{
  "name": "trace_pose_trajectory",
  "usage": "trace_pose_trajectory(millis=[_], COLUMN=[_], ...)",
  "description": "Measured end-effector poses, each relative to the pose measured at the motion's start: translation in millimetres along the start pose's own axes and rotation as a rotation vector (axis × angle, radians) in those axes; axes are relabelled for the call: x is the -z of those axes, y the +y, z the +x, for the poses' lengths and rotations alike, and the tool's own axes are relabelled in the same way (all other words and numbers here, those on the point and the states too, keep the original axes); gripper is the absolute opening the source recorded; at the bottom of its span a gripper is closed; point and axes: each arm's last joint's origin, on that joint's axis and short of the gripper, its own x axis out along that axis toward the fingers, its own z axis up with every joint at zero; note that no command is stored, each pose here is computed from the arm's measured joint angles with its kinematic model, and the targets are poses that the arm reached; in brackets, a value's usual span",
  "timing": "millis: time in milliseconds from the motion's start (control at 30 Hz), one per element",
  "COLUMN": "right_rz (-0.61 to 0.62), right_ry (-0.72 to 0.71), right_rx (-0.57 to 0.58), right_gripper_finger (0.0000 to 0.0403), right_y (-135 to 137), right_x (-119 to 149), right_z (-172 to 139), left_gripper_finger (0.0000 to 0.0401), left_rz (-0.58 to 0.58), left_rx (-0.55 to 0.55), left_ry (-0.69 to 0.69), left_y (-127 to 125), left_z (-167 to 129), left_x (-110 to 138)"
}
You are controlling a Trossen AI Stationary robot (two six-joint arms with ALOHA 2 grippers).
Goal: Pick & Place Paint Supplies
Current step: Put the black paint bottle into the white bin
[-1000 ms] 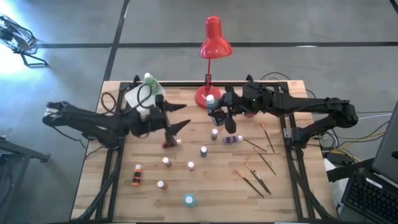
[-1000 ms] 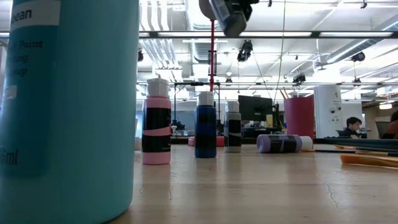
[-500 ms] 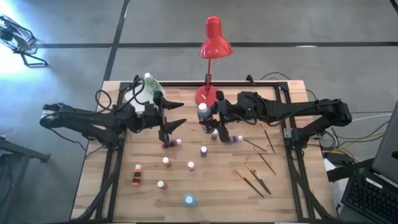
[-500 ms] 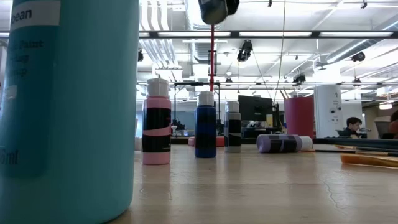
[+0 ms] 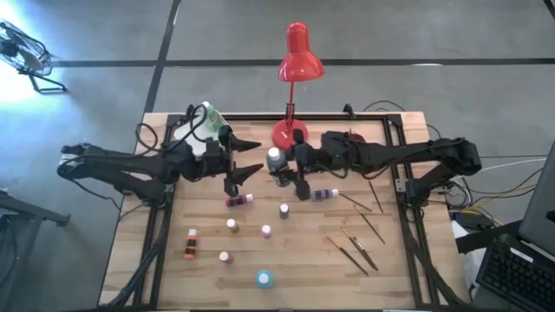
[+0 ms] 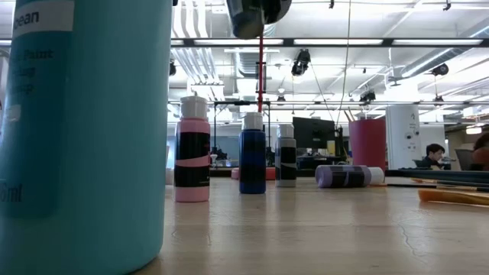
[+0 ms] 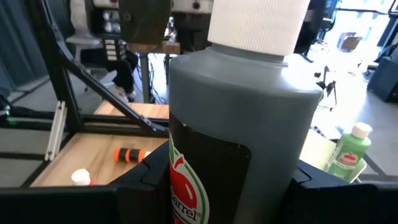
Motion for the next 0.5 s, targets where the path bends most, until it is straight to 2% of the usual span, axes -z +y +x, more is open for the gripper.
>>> trace_pose_trajectory(millis=[500], right_rz=[-0.111], right_ry=[-0.006], right_rx=[-0.043], right_gripper_finger=[0.015], right_y=[12], right_x=[-8], right_z=[30], left_gripper_finger=[0.029], left_rz=[-0.081], left_rx=[0.046], left_ry=[0.037], left_y=[-2], left_z=[11], left_x=[-3])
